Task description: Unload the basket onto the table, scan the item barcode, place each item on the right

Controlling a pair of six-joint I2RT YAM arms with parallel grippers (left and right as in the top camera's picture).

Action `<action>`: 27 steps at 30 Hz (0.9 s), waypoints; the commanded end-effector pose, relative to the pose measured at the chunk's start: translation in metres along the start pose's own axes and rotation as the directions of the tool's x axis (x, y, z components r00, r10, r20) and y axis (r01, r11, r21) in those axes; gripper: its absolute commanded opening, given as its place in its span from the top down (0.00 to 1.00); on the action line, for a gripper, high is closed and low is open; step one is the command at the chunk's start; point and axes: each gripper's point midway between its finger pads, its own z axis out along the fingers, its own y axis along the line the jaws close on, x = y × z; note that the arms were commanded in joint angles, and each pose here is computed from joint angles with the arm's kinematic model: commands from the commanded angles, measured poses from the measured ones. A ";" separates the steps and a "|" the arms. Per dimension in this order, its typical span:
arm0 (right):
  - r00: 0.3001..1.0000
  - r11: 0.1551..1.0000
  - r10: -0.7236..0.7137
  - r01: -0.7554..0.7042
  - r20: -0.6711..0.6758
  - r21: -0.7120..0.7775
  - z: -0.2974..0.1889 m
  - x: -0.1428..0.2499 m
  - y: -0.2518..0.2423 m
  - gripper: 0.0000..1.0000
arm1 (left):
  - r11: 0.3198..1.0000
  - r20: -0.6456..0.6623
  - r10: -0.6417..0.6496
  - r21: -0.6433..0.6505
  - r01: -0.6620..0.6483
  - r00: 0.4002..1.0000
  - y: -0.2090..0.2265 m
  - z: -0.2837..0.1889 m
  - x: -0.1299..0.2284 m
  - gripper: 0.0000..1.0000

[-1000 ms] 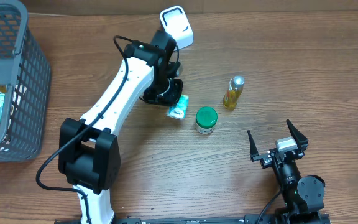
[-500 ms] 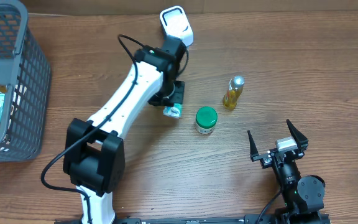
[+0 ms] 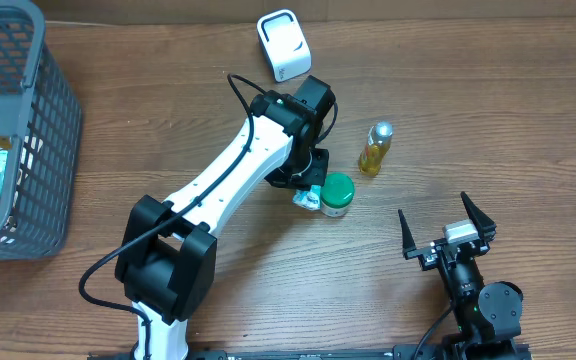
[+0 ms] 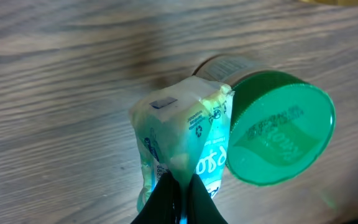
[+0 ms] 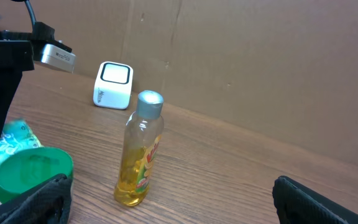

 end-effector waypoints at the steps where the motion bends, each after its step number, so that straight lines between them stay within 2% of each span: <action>1: 1.000 1.000 0.004 -0.004 0.000 -0.002 0.000 0.003 0.001 0.00 | 0.998 -0.008 -0.004 0.062 0.004 1.000 -0.015 -0.008 0.008 0.96; 4: 1.000 1.000 0.004 -0.004 0.000 -0.002 0.000 0.003 0.001 0.00 | 1.000 0.006 -0.016 0.003 0.016 1.000 -0.004 -0.008 0.006 0.96; 7: 1.000 1.000 0.004 -0.004 0.000 -0.002 0.000 0.003 0.001 0.00 | 0.986 0.056 -0.071 -0.145 0.078 0.996 0.024 -0.010 0.001 0.96; 10: 1.000 1.000 0.004 -0.004 0.000 -0.002 0.000 0.003 0.001 0.00 | 0.964 0.105 -0.092 -0.239 0.115 0.990 0.042 -0.012 -0.004 0.96; 27: 1.000 1.000 0.004 -0.004 0.000 -0.002 0.000 0.003 0.001 0.00 | 0.943 0.162 -0.239 -0.199 0.268 0.958 0.063 0.018 -0.013 0.96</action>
